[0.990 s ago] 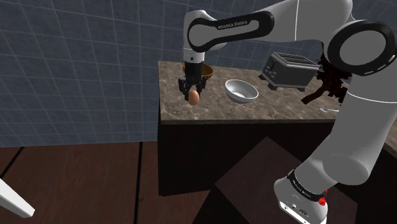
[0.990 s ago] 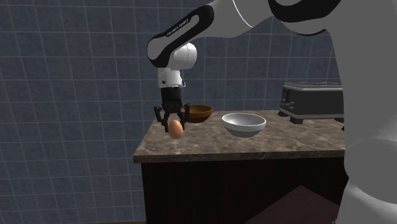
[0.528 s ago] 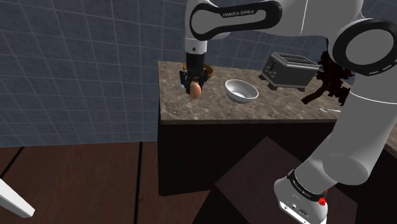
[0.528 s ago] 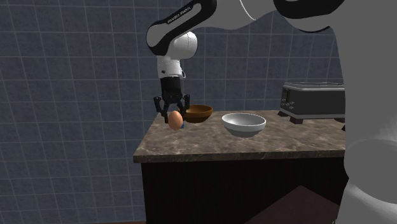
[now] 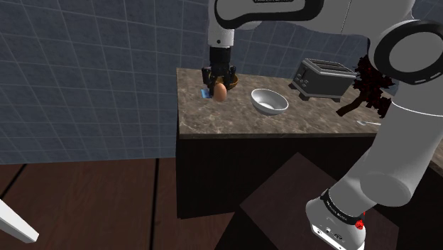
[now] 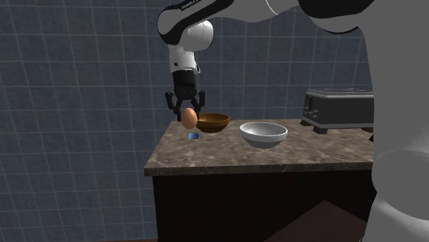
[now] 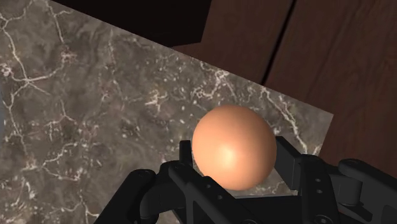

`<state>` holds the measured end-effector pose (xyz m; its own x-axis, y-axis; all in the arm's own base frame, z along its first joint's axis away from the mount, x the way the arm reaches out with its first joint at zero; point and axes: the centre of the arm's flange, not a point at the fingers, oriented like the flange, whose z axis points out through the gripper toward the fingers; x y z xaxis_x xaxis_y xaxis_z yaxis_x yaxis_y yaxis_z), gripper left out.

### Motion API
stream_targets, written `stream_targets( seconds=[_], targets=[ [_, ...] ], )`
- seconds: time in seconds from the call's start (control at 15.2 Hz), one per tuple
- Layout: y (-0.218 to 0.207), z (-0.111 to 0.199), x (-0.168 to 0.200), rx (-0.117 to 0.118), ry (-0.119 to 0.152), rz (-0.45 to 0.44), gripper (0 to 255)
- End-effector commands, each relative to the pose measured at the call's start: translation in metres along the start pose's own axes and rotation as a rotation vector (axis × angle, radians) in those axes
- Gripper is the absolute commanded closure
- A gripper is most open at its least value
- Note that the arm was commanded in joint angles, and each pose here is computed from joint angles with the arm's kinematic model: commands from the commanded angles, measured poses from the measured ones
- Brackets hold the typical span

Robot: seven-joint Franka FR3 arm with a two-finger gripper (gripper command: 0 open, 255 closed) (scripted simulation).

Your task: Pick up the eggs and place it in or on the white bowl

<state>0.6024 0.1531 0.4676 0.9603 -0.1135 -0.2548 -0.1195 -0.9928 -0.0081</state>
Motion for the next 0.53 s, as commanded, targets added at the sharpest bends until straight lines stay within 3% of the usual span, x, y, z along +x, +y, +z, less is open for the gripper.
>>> stream_targets(
  seconds=[0.0, 0.46],
  targets=[
    [0.000, -0.010, -0.003, 0.000, 0.000, 0.000, 255],
    [0.013, -0.036, -0.011, 0.000, 0.000, 0.000, 255]
  ],
)
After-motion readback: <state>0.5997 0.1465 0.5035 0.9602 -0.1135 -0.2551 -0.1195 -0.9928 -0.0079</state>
